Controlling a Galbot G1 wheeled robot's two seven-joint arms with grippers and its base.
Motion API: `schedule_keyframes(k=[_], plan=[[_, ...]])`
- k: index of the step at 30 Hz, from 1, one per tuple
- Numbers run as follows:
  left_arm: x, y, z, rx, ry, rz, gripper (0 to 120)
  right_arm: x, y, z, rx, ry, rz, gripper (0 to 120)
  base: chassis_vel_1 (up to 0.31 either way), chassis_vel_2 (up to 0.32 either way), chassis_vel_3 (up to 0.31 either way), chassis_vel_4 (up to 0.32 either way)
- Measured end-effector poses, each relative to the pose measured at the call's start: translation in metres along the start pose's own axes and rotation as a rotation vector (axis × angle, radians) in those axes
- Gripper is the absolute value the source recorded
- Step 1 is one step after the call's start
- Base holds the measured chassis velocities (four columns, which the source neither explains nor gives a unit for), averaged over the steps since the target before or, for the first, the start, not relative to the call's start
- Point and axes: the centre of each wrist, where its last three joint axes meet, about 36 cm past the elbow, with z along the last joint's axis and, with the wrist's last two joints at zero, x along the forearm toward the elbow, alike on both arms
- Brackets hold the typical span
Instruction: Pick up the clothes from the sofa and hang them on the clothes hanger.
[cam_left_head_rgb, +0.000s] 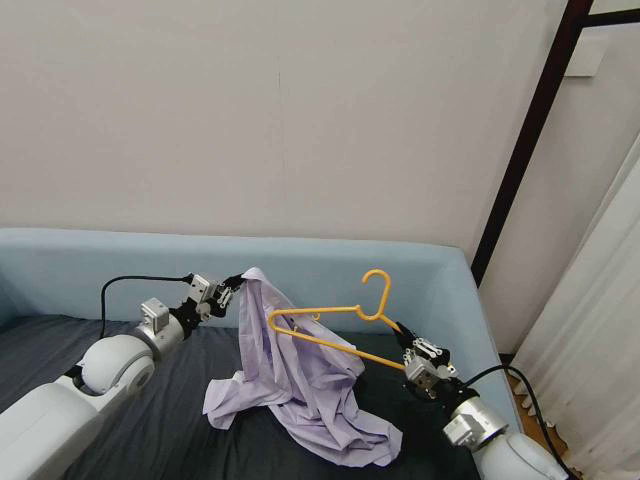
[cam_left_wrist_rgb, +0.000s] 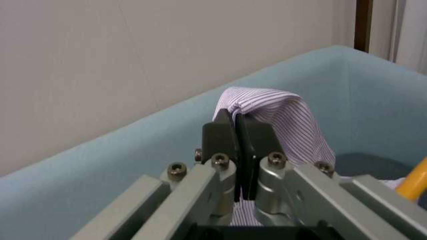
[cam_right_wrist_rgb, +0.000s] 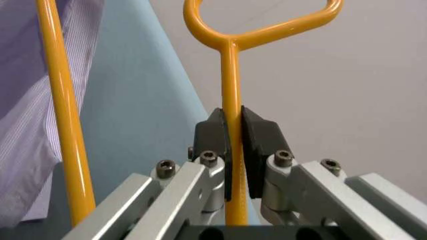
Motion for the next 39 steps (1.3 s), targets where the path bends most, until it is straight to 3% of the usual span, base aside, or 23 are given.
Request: schedule_keyframes(k=[23,26,34,39], plan=[[-0.005,-0.035,-0.024,0.193,-0.069,0.005,0,-0.027,0.031,-0.024,0.131,0.054,0.065,4,0.000,0.000,0.000,0.000],[-0.003,-0.055,-0.025,0.214,-0.078,0.034,0,-0.036,0.043,-0.037,0.075,0.046,0.066,4,0.000,0.000,0.000,0.000],[0.000,-0.076,-0.027,0.187,-0.084,0.050,0,-0.043,0.036,-0.031,0.004,0.163,0.103,4,0.000,0.000,0.000,0.000],[0.002,-0.076,-0.024,0.166,-0.080,0.030,0,-0.031,0.025,-0.021,0.032,0.177,0.098,4,0.000,0.000,0.000,0.000]])
